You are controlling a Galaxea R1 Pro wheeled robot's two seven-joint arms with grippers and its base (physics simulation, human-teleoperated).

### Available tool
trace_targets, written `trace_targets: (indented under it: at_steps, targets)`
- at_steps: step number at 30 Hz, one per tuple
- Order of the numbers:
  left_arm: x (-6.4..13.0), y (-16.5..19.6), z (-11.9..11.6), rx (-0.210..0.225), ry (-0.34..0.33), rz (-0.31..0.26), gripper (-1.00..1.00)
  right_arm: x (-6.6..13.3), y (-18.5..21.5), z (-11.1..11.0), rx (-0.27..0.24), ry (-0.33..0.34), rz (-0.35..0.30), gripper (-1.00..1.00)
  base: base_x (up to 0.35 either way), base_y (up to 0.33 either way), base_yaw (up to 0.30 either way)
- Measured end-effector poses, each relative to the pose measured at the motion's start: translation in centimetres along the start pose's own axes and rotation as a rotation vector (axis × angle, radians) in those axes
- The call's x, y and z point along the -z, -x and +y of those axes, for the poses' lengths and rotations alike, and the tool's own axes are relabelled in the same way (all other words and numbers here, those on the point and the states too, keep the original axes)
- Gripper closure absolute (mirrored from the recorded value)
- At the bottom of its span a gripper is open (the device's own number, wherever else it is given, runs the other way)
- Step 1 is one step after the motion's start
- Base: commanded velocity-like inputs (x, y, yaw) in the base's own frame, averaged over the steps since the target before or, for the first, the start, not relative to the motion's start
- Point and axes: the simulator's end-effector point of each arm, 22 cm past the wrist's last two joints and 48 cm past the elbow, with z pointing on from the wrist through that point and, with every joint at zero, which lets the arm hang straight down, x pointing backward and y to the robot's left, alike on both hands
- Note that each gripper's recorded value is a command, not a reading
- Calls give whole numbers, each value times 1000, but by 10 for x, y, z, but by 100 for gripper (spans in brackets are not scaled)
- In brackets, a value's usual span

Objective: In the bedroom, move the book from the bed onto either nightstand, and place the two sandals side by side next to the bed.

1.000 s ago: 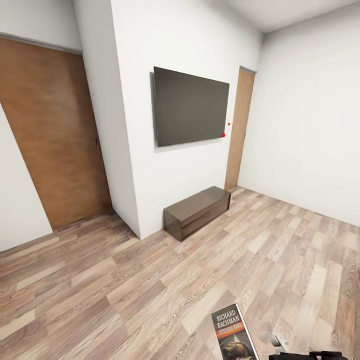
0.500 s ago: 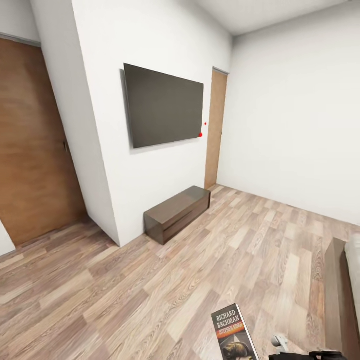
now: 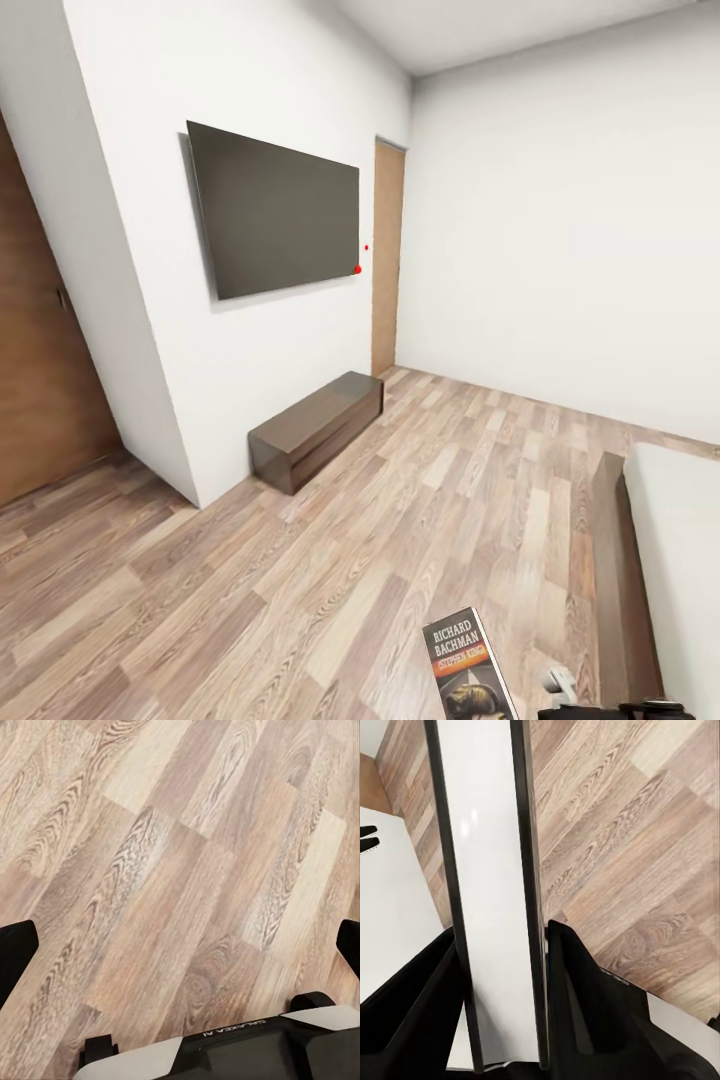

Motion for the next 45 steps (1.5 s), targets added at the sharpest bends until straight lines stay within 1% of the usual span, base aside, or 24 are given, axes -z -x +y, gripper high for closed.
trace_targets:
  at_steps: [24,29,35,45]
  targets:
    - [0,0,0,-1,0,0,-100,0,0,0,0,0,0,100,11,1,-282]
    - [0,0,0,0,0,0,-100,0,0,0,0,0,-1,100,165,69,-282]
    - [0,0,0,0,0,0,-100,0,0,0,0,0,-1,100,23,27,-282]
    - [0,0,0,0,0,0,-100,0,0,0,0,0,0,100,50,130,-272]
